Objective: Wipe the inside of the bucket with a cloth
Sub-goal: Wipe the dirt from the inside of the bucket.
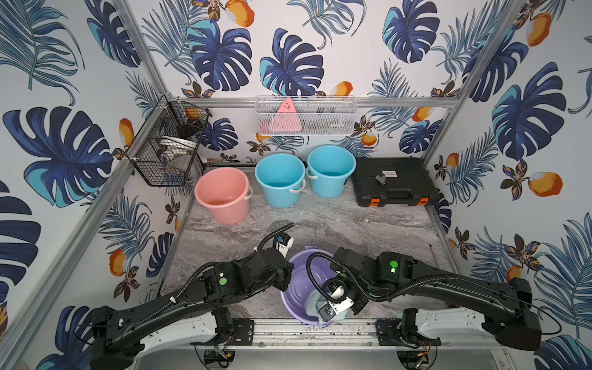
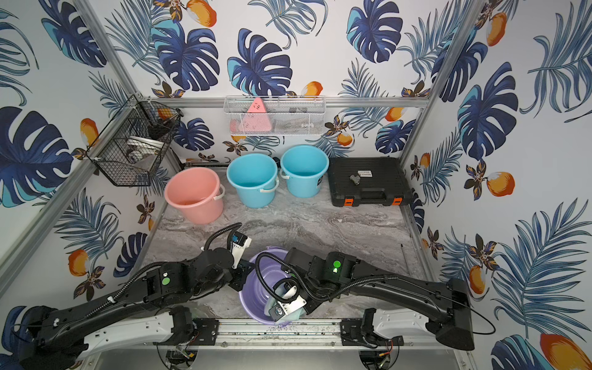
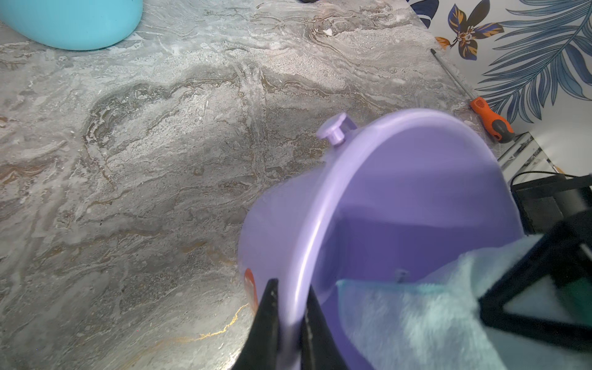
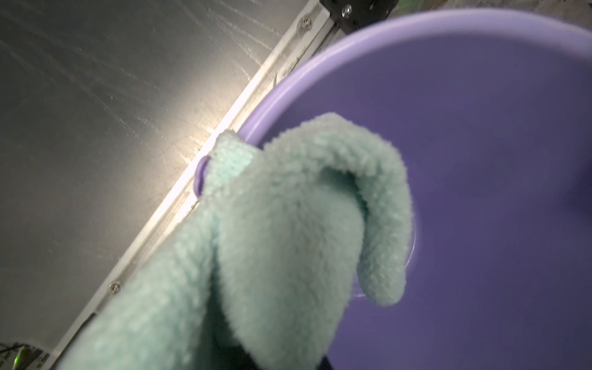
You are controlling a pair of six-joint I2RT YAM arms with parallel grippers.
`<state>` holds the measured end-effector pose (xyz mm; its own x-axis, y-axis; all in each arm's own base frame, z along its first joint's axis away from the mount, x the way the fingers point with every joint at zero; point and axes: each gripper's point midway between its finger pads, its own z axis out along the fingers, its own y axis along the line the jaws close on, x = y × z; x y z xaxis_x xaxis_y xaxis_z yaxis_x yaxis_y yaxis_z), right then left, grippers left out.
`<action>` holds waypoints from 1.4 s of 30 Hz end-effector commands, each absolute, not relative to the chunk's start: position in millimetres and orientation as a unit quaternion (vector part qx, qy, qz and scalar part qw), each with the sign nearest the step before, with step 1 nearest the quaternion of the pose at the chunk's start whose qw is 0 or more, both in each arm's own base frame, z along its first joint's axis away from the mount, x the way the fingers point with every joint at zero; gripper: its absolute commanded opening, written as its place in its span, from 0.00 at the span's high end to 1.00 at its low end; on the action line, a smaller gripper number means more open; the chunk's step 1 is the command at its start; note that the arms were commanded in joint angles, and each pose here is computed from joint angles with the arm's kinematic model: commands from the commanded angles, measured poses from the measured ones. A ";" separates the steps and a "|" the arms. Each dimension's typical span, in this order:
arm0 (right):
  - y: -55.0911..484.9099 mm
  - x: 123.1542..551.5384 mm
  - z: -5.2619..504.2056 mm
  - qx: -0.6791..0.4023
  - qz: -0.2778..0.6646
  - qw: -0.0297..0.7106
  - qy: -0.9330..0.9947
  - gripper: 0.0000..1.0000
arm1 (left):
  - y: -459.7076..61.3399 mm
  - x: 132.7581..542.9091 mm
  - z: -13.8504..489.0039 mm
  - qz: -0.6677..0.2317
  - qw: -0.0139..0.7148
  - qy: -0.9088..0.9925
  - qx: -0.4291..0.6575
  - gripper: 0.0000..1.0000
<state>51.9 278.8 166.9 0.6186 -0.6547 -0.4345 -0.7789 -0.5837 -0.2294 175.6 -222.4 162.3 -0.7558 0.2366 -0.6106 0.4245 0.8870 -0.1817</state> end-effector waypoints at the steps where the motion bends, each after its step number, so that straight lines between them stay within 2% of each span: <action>1: 327.5 44.6 186.2 -0.846 0.232 0.277 0.392 1.00 | -232.1 183.6 175.6 -0.178 0.323 0.915 0.165 1.00; 5: 364.3 67.9 195.3 -0.824 0.197 0.373 0.378 1.00 | -231.9 183.0 175.1 -0.180 0.322 0.915 0.163 1.00; 8: 374.6 88.0 194.0 -0.831 0.128 0.404 0.359 1.00 | -231.2 182.4 174.8 -0.181 0.321 0.915 0.163 1.00; 16: 361.2 141.4 197.1 -0.872 -0.117 0.412 0.239 1.00 | -230.4 181.3 176.1 -0.185 0.322 0.914 0.162 1.00; 22: 355.0 157.0 220.0 -0.864 -0.212 0.427 0.161 1.00 | -229.6 180.1 175.9 -0.188 0.321 0.914 0.160 1.00; 28: 312.7 175.8 217.3 -0.872 -0.282 0.345 0.202 1.00 | -225.7 179.2 177.1 -0.185 0.323 0.915 0.158 1.00; 34: 264.2 168.0 217.1 -0.873 -0.274 0.303 0.266 1.00 | -223.6 178.9 176.2 -0.183 0.324 0.915 0.156 1.00; 42: 208.7 108.2 209.2 -0.894 -0.112 0.224 0.373 1.00 | -222.9 178.7 175.3 -0.185 0.325 0.915 0.154 1.00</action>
